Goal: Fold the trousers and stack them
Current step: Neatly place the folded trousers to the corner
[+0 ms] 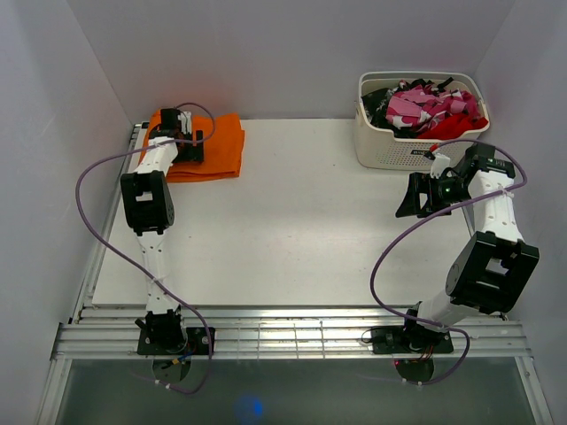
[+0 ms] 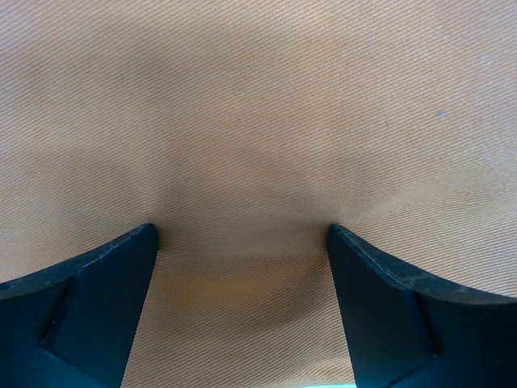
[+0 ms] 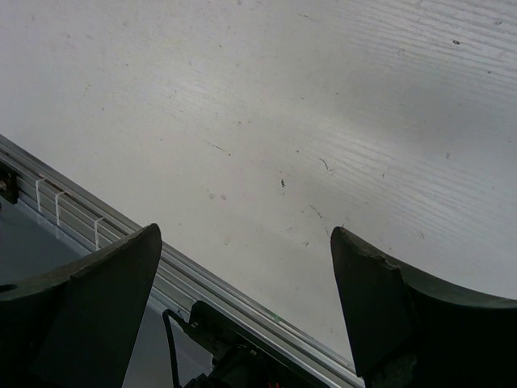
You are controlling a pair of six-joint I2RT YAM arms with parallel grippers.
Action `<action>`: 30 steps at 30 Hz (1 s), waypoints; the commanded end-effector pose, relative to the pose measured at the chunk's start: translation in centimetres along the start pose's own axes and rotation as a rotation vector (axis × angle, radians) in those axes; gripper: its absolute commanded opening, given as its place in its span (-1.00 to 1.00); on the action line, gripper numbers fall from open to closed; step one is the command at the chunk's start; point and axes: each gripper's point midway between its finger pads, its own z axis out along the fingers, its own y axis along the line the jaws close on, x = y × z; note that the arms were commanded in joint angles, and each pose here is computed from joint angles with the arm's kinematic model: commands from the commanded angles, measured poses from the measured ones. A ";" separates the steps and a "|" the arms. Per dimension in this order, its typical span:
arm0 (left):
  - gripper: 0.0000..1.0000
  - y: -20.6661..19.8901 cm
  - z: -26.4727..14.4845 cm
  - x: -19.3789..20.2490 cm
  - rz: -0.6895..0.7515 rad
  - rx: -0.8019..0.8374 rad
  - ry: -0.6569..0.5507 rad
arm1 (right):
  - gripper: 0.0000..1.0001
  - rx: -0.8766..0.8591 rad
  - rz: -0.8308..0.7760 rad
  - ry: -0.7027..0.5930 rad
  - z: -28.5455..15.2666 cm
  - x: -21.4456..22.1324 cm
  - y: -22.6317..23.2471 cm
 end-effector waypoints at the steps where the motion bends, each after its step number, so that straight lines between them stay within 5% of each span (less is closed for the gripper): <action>1: 0.90 2.0 5.5 7.6 0.057 -0.041 0.182 | 0.80 0.012 -0.017 -0.022 -0.6 -0.6 0.1; 17: 0.96 3.4 5.5 3.5 0.047 -0.081 0.086 | 0.80 0.003 -0.039 -0.042 -0.9 -1.3 0.4; 25: 0.96 4.6 -10.8 -14.4 0.109 -0.120 -0.443 | 0.80 0.020 -0.139 -0.125 -2.9 -4.0 1.2; 30: 0.96 2.9 -19.6 -18.2 0.079 -0.032 -0.625 | 0.80 0.021 -0.197 -0.189 -4.1 -5.6 2.1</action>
